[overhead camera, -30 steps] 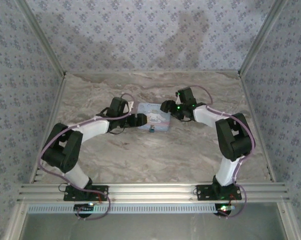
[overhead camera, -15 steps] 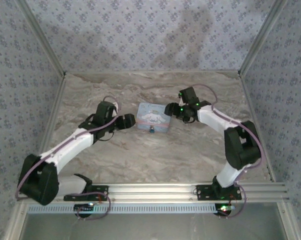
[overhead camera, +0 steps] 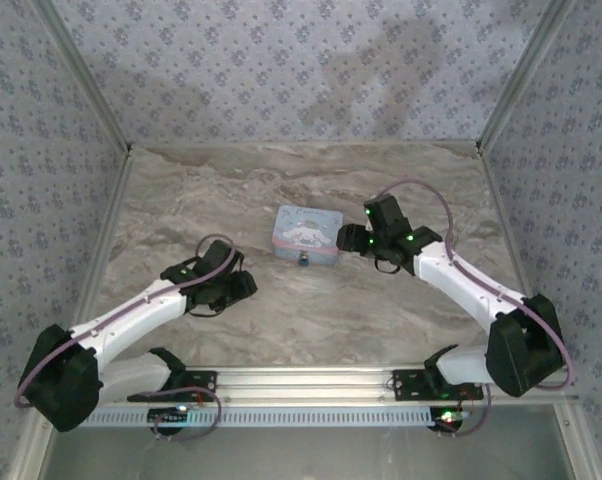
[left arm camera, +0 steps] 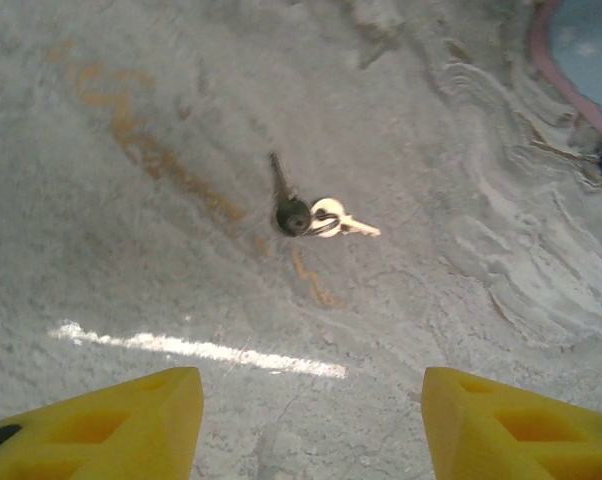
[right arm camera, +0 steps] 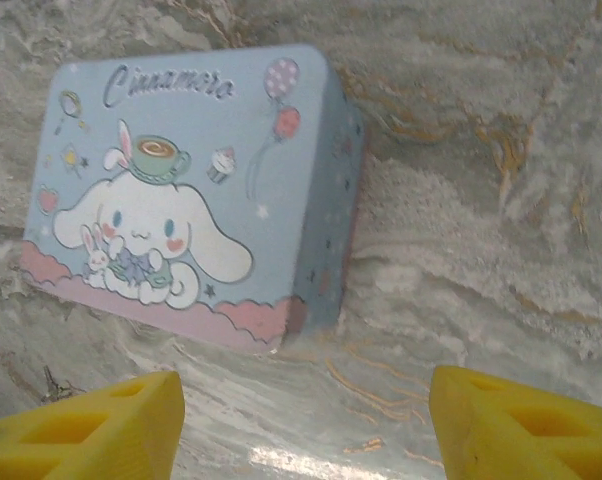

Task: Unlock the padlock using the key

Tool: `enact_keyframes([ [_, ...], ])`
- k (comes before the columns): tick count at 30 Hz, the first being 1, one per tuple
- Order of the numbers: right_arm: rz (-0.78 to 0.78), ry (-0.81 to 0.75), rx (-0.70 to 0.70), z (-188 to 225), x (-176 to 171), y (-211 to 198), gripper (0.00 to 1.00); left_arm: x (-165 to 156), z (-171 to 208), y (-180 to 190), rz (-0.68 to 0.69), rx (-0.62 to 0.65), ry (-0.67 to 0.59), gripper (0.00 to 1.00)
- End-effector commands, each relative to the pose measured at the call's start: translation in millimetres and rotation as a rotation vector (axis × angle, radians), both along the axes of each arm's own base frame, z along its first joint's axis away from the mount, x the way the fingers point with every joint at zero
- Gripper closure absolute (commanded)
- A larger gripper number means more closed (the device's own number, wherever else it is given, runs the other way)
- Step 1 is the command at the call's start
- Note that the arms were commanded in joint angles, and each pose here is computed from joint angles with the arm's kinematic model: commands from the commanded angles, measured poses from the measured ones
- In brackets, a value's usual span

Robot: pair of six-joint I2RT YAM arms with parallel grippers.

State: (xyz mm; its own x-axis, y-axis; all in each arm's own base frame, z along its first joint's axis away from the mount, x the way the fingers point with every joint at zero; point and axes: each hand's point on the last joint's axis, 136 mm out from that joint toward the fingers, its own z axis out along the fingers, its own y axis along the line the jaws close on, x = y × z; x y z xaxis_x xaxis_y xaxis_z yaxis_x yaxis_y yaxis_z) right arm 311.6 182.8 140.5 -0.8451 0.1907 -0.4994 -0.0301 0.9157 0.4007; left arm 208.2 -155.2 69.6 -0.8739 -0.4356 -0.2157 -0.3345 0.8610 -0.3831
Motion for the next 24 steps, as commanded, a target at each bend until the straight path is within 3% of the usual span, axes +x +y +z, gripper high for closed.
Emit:
enact_keyframes([
  [1, -0.045, 0.015, -0.011, -5, -6, -8, 0.32, 5, 1, 3, 0.196, -0.037, 0.039, 0.41],
  [5, -0.047, 0.030, -0.022, -12, -10, -12, 0.33, 10, -3, -2, 0.293, -0.036, 0.115, 0.44],
  [12, -0.057, 0.039, -0.022, -20, -15, -19, 0.33, 25, -12, -19, 0.327, 0.008, 0.218, 0.50],
  [24, -0.090, 0.054, -0.015, -27, -19, -34, 0.33, 23, -24, -15, 0.473, 0.007, 0.283, 0.57],
])
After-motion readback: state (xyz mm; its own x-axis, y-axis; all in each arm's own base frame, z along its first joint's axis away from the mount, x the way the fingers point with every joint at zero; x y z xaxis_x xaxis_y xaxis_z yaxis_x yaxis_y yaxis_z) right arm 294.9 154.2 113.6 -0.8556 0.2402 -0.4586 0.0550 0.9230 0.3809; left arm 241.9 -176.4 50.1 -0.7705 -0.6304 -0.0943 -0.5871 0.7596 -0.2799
